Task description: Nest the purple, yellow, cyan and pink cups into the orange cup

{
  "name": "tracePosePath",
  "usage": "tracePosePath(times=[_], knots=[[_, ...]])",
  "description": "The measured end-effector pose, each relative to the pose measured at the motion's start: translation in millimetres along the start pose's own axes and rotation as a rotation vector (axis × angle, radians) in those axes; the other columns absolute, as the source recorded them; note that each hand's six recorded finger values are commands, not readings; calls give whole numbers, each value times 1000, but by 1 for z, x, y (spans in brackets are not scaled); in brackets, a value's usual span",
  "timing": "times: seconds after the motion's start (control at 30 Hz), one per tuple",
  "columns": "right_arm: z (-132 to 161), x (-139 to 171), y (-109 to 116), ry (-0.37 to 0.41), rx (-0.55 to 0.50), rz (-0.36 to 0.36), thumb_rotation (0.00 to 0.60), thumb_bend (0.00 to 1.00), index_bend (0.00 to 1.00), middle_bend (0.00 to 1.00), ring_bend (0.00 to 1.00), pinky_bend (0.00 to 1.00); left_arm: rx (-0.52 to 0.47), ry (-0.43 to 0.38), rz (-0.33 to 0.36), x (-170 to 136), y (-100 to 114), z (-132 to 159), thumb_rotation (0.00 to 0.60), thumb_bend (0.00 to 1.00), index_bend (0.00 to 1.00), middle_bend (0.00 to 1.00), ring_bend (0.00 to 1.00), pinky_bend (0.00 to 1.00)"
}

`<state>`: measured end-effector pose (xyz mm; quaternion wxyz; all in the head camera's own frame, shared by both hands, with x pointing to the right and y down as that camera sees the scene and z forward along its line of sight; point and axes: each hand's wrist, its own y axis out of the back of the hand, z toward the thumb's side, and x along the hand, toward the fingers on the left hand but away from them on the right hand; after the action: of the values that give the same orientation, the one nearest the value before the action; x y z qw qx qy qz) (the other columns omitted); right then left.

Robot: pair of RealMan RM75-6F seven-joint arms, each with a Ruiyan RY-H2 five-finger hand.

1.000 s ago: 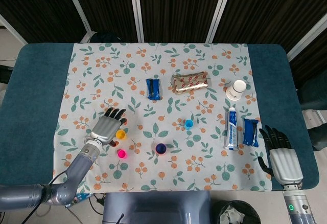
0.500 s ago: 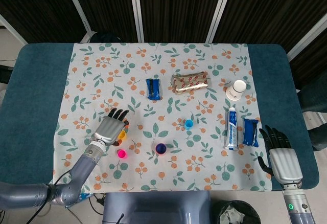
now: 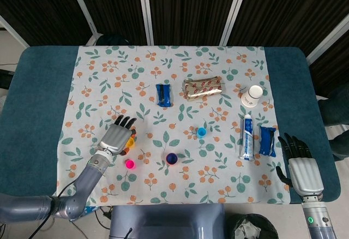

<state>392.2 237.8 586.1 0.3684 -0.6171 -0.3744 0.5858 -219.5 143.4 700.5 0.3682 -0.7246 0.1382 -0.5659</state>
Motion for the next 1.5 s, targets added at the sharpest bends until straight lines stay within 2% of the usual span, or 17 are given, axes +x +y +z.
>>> tracePosePath(times=[0.33, 0.57, 0.8, 0.97, 1.13, 1.5], knots=[[0, 0, 1, -4, -5, -5, 600, 454, 23, 0, 18, 115, -1, -1, 6, -2, 3, 0, 600, 308, 505, 88, 0, 30], [-1, 0, 1, -10, -6, -9, 600, 454, 23, 0, 18, 115, -45, -9, 31, -5, 15, 3, 600, 310, 505, 89, 0, 35], [-1, 0, 1, -9, -5, -6, 600, 454, 23, 0, 18, 115, -99, -93, 98, -18, 48, 28, 600, 309, 505, 97, 0, 36], [0, 0, 2, -7, -5, -9, 600, 454, 23, 0, 18, 115, -84, -155, 112, -26, 62, 50, 600, 309, 505, 98, 0, 37], [-1, 1, 2, -7, -6, -11, 600, 454, 23, 0, 18, 115, -43, -203, 111, -29, 66, 73, 600, 309, 504, 103, 0, 36], [-1, 1, 2, -8, -6, -9, 600, 453, 23, 0, 18, 115, -33, -286, 105, -28, 60, 123, 600, 309, 504, 108, 0, 36]])
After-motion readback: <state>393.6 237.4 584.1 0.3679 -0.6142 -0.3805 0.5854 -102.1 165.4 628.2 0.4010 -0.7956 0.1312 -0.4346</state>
